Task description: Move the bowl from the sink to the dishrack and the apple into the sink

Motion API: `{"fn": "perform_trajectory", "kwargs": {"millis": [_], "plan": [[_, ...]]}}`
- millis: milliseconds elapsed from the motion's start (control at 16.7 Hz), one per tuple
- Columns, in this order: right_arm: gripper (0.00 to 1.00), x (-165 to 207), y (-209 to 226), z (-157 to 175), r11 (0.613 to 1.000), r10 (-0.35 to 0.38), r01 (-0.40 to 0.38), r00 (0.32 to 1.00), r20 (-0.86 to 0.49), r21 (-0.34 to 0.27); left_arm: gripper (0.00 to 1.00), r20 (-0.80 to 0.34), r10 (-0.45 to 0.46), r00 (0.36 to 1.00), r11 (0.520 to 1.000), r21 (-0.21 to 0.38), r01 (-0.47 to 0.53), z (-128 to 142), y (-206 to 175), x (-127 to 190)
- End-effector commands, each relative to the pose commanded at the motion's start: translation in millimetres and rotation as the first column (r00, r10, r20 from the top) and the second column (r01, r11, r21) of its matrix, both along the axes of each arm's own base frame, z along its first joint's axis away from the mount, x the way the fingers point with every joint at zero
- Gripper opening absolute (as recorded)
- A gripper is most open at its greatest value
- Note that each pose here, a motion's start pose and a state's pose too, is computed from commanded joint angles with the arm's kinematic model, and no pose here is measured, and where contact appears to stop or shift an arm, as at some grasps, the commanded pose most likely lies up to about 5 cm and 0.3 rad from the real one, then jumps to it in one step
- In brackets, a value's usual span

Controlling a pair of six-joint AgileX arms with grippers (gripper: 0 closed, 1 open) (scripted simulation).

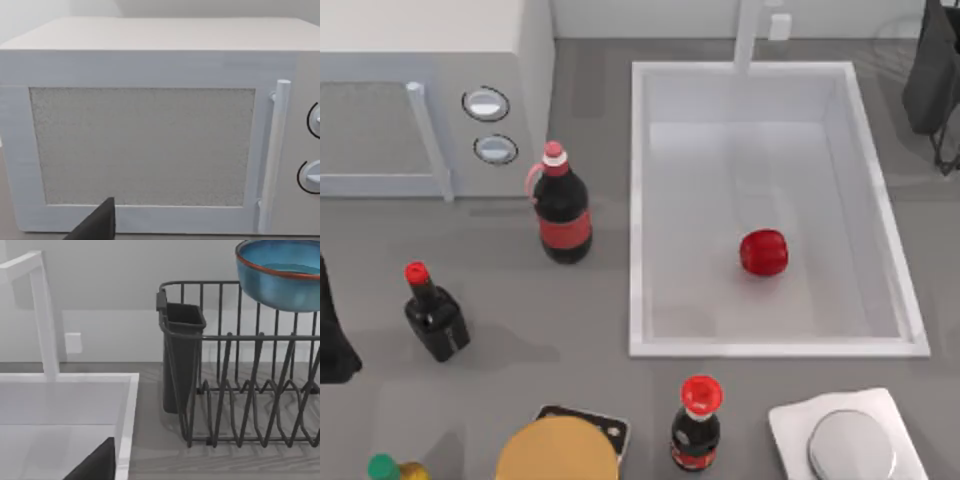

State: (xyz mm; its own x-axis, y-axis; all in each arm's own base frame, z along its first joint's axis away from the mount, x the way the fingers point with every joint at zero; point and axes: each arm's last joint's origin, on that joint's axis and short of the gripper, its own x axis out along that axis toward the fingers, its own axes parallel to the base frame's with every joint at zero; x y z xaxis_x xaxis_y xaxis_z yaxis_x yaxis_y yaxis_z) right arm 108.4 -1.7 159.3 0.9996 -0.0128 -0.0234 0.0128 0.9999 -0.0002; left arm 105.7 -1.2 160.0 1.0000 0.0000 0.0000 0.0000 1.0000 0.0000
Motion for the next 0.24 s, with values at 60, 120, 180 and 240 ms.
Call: {"fn": "perform_trajectory", "kwargs": {"millis": [60,120,180,240], "plan": [[1.00,-1.5,0.2,0.2,1.000,0.007,-0.007,1.000,0.012,0.000,1.00,0.000,0.000,1.000,1.000,0.000,0.000,0.0,0.0,0.0],[1.00,-2.4,0.4,0.5,1.000,0.011,-0.011,1.000,0.020,0.000,1.00,0.000,0.000,1.000,1.000,0.000,0.000,0.0,0.0,0.0],[1.00,-2.7,0.5,0.7,1.000,0.013,-0.013,1.000,0.023,0.000,1.00,0.000,0.000,1.000,1.000,0.000,0.000,0.0,0.0,0.0],[1.00,-2.7,0.5,0.7,1.000,0.013,-0.013,1.000,0.023,0.000,1.00,0.000,0.000,1.000,1.000,0.000,0.000,0.0,0.0,0.0]]}}
